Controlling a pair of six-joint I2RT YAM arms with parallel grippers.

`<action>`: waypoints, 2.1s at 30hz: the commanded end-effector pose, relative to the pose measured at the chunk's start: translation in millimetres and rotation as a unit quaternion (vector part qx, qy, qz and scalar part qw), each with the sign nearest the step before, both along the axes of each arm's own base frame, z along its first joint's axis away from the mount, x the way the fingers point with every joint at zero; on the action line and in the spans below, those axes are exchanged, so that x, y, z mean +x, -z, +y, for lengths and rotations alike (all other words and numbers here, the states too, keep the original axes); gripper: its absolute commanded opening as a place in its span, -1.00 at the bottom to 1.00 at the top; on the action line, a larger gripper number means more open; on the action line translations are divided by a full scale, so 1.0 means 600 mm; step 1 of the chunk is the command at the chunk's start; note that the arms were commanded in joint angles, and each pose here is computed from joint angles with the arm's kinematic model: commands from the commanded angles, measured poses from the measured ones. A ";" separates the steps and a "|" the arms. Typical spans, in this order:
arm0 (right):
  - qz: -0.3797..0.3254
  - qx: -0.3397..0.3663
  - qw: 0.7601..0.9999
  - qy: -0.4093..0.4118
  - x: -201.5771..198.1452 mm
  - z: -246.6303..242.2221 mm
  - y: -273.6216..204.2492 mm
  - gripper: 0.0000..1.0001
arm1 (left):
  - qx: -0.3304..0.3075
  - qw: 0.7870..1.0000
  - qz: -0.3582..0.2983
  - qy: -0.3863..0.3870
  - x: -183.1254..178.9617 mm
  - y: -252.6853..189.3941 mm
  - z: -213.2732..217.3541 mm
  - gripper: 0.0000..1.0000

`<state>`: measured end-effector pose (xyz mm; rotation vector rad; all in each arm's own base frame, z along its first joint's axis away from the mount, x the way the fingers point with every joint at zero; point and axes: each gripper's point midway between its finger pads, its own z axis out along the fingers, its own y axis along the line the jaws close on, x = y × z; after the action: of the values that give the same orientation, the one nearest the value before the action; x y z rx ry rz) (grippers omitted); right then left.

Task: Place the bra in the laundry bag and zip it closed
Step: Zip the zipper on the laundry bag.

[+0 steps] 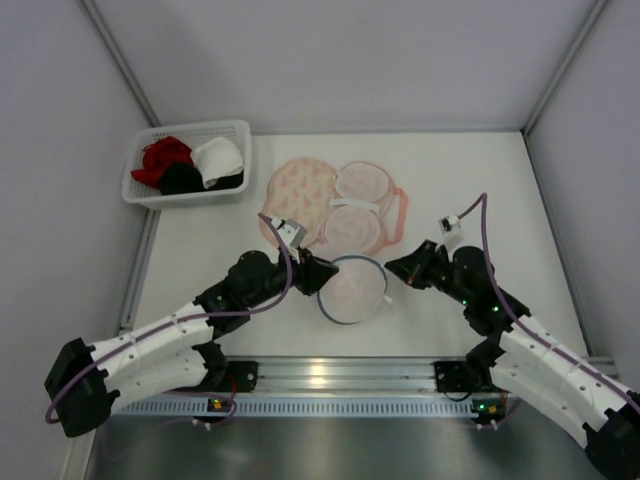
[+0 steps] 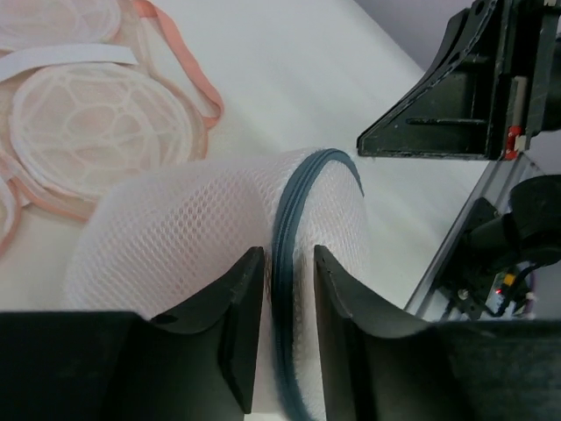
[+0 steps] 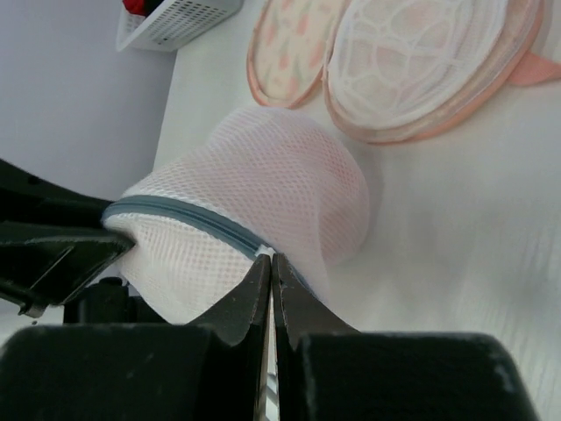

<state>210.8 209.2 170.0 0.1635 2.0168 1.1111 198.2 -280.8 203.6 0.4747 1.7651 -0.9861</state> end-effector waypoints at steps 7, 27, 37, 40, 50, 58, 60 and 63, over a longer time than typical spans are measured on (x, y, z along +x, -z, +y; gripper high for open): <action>-0.048 -0.076 0.995 -0.032 0.005 -0.005 -0.002 -1.00 | 0.088 0.987 -0.104 0.082 0.008 -0.091 -0.032 0.96; -0.118 -0.094 0.986 -0.065 0.008 0.003 -0.063 -1.00 | 0.312 0.872 -0.055 0.374 0.056 0.011 -0.144 0.96; -0.116 -0.084 0.988 -0.064 0.006 0.005 -0.068 -1.00 | 0.268 0.859 0.003 0.435 0.016 0.053 -0.163 0.96; -0.113 -0.084 0.988 -0.064 0.006 0.005 -0.065 -1.00 | 0.253 0.858 0.016 0.447 0.009 0.052 -0.177 0.96; -0.107 -0.086 0.990 -0.036 0.009 -0.010 -0.062 -1.00 | 0.272 0.865 0.031 0.420 0.019 0.071 -0.187 -0.99; -0.092 -0.103 0.990 0.025 0.021 -0.043 -0.054 -1.00 | 0.165 0.940 -0.058 0.294 0.046 -0.043 -0.192 -1.00; -0.084 -0.105 0.990 0.032 0.021 -0.047 -0.046 -1.00 | 0.147 0.955 -0.057 0.252 0.053 -0.046 -0.182 -1.00; -0.077 -0.097 0.992 0.033 0.018 -0.047 -0.037 -1.00 | 0.113 0.973 -0.065 0.190 0.058 -0.071 -0.155 -1.00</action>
<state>216.7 188.2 184.9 -0.0117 1.9777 0.8844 211.0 -373.5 185.8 1.3026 1.8644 -0.9965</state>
